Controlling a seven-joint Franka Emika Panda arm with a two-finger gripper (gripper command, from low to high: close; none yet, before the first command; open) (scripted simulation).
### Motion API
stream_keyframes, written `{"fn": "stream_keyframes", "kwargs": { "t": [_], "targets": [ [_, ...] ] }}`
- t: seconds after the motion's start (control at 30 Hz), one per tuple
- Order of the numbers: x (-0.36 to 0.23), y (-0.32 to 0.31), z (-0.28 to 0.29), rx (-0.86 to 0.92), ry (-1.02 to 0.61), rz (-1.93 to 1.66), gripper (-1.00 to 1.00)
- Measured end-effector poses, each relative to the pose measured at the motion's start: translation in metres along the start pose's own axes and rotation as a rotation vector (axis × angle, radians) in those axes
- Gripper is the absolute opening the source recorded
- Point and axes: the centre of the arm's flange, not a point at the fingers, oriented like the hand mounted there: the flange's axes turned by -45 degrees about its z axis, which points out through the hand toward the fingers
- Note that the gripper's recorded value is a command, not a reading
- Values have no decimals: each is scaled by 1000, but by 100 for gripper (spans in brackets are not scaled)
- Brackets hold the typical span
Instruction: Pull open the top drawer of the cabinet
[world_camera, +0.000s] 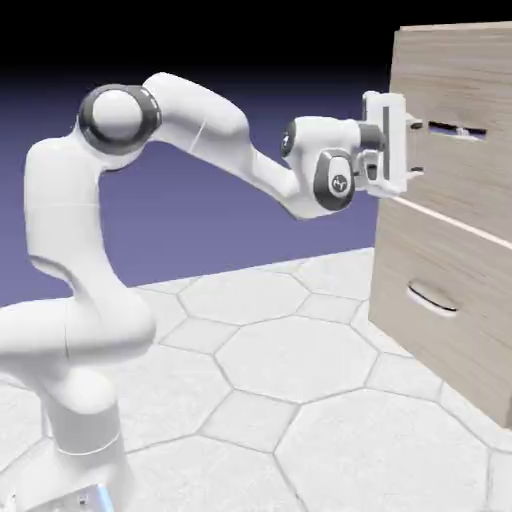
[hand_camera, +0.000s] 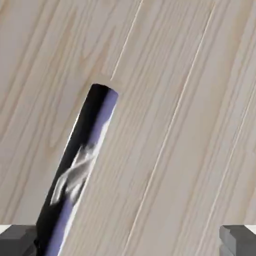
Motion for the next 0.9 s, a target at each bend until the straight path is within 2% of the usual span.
{"fn": "stream_keyframes", "kwargs": {
  "t": [0.2,0.43,0.47,0.53,0.9],
  "targets": [
    [10,-14,14,87,-26,245,0],
    [8,-20,57,89,-26,243,0],
    [9,-19,64,87,-26,245,-100],
    [9,-19,64,87,-26,245,-100],
    [10,-12,-11,88,-26,245,-100]
  ]
}}
